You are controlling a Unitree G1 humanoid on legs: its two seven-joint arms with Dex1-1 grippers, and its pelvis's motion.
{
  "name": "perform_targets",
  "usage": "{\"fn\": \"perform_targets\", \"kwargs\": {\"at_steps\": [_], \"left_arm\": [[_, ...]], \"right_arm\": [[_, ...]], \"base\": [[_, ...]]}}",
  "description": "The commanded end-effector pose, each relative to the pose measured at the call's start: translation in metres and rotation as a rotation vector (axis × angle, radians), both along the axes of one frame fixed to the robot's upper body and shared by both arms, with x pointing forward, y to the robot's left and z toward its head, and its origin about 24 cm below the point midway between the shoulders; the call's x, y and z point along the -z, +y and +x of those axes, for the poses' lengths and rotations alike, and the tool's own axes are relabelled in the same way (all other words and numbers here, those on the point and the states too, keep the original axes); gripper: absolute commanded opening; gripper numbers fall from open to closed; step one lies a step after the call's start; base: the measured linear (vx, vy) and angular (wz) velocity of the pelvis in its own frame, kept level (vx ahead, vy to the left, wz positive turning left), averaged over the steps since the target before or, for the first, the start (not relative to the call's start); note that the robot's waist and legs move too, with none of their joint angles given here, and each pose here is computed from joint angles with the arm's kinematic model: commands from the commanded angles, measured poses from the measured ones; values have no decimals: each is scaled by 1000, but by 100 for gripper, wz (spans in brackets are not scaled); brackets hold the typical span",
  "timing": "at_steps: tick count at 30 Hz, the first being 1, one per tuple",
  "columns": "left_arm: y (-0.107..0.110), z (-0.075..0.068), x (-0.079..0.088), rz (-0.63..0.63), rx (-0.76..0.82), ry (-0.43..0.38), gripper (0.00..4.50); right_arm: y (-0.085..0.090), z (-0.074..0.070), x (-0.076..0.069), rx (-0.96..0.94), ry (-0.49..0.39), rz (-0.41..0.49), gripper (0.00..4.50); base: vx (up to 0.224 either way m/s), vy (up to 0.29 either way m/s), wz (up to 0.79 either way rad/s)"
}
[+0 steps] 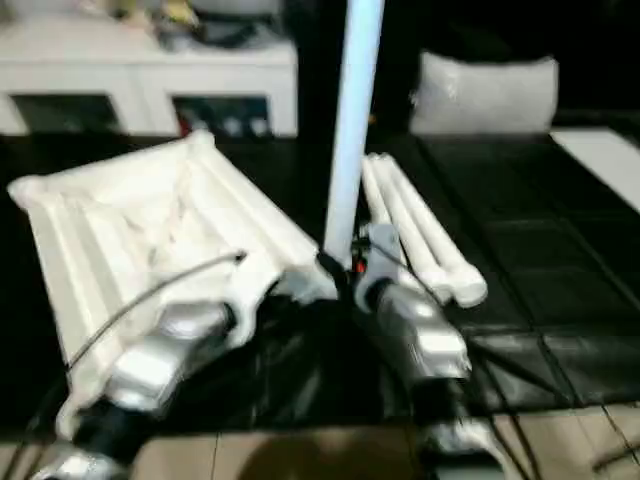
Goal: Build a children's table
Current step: Rotate leg to tighten
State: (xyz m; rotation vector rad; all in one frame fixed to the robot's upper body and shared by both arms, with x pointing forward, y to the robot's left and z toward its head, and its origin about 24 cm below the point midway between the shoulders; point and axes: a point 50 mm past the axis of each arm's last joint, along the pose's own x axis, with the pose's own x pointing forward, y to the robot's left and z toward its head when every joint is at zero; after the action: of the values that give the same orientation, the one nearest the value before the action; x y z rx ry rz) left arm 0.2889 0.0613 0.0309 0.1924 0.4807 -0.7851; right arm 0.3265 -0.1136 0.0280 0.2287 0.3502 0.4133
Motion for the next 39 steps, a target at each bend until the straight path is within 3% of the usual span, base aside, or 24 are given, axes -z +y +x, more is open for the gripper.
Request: {"fn": "perform_targets", "kwargs": {"at_steps": [1,7,15,21,25,29,39], "left_arm": [[-24,4,-19,-57,14,-98,0],[-3,10,-14,39,9,-112,0],[29,8,-8,119,153,-102,0],[44,-2,-3,167,338,-74,0],[54,-12,-1,207,546,-57,0],[62,-17,-2,258,681,-42,0],[65,-22,-7,276,883,-22,0]], "right_arm": [[19,-6,12,-38,38,33,320],[9,-9,0,-124,-83,24,363],[-28,-15,-24,-293,-246,-31,447],[-49,-23,-38,-518,-267,-124,447],[-59,-25,-45,-659,-263,-201,447],[-61,-30,-48,-796,-236,-191,431],[-56,-35,-48,-968,-173,-141,329]], "base": [[56,15,-30],[49,26,-15],[7,-3,0],[0,0,0],[0,0,0],[0,0,0],[0,0,0]]}}
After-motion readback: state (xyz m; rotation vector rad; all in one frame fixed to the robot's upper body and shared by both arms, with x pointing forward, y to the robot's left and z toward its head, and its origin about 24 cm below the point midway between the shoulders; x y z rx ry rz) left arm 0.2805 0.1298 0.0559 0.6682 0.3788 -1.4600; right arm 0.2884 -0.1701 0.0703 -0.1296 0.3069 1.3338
